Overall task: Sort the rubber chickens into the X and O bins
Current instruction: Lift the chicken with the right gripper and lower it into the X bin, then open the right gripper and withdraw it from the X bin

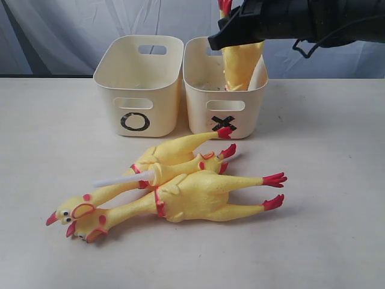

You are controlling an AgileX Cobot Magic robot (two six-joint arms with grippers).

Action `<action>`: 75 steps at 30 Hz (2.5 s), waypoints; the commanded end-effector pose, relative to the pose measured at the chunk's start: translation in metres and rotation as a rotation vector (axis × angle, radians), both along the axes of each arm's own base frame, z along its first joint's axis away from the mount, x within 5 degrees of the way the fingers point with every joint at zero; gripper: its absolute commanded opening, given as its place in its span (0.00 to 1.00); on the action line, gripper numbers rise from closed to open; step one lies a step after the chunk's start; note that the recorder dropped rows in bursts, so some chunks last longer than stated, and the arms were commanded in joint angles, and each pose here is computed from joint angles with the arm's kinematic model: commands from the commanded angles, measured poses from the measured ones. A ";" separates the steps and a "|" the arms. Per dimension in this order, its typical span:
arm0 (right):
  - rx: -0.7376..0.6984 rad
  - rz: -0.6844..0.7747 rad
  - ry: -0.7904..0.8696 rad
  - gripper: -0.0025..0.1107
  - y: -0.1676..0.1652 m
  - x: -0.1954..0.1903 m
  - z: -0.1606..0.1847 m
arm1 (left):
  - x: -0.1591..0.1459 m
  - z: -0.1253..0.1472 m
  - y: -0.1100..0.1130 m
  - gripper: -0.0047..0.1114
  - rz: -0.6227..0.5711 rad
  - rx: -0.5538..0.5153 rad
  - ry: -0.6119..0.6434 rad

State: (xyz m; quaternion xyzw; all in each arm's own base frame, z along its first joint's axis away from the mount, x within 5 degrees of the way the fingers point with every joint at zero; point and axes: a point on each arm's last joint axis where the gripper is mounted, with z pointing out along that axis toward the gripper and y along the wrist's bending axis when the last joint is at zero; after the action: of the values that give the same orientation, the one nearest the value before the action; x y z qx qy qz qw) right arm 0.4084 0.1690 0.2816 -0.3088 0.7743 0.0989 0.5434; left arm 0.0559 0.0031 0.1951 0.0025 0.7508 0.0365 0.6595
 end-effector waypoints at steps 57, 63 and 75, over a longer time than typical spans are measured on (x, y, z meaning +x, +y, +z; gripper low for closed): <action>-0.147 0.247 0.116 0.63 -0.020 -0.093 0.094 | 0.000 -0.001 0.000 0.04 -0.005 0.000 -0.009; -0.088 0.323 0.221 0.53 -0.021 -0.121 0.107 | 0.000 0.000 0.000 0.04 -0.005 0.000 -0.011; -0.222 0.633 0.344 0.56 0.032 -0.174 0.081 | 0.000 0.000 0.000 0.04 -0.005 0.000 -0.011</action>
State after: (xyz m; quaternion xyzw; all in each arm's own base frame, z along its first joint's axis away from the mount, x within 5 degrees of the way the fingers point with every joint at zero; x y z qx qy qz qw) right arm 0.2499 0.1886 0.3759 -0.5190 0.7445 0.2519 0.3361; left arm 0.0559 0.0031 0.1951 0.0025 0.7508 0.0365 0.6595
